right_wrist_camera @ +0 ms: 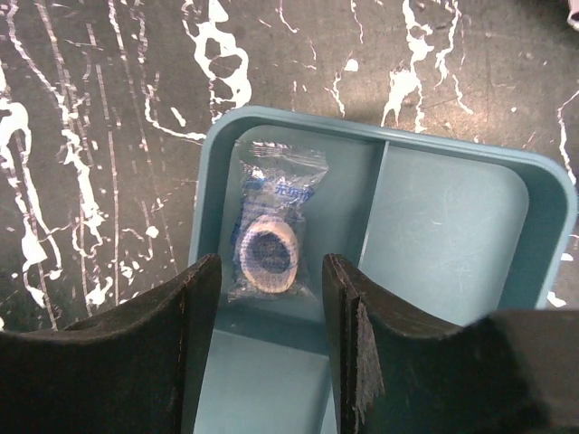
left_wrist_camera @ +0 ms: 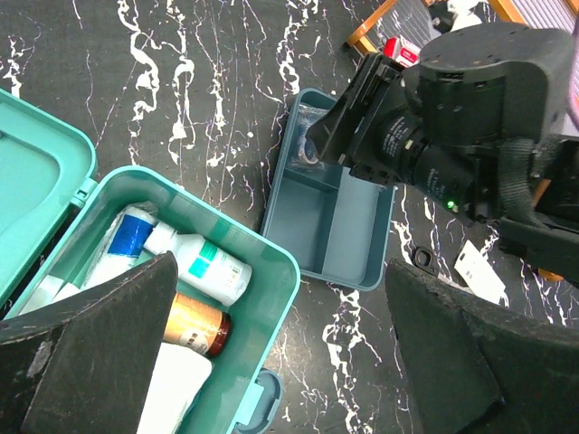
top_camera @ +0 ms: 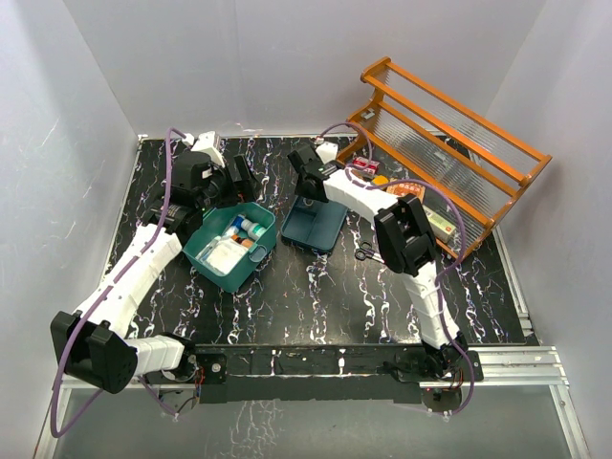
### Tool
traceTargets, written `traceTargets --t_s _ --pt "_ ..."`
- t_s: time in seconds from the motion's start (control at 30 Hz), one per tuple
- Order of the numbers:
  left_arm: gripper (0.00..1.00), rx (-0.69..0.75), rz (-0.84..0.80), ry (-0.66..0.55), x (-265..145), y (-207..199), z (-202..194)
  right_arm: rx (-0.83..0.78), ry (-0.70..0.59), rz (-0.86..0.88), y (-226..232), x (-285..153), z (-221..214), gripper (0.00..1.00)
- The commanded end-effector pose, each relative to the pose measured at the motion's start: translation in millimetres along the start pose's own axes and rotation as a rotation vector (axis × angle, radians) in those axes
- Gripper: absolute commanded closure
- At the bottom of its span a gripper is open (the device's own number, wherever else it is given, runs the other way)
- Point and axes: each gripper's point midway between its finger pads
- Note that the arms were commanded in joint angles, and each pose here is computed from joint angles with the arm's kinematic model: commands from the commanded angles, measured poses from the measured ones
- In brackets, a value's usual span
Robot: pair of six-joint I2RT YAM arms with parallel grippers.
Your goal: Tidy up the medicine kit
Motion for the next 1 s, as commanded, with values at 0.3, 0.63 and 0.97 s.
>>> traceTargets --t_s 0.3,0.63,0.97 --pt "0.03 0.045 -0.098 -0.038 -10.1 -22.3 17.3 -0.034 -0.069 0.029 -78.9 -94.5 41.8 0.54" --pt "0.04 0.070 -0.145 -0.029 -12.3 -31.3 11.1 0.079 -0.016 -0.126 -203.9 -131.8 -17.7 0.52" --pt "0.04 0.077 -0.206 -0.016 -18.0 -43.5 3.8 -0.013 0.090 -0.012 -217.2 -129.7 -56.2 0.48"
Point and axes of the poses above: each gripper's point midway between its finger pads, its own x axis out along the fingers, its own y axis along the line the jaws close on, z = x × y
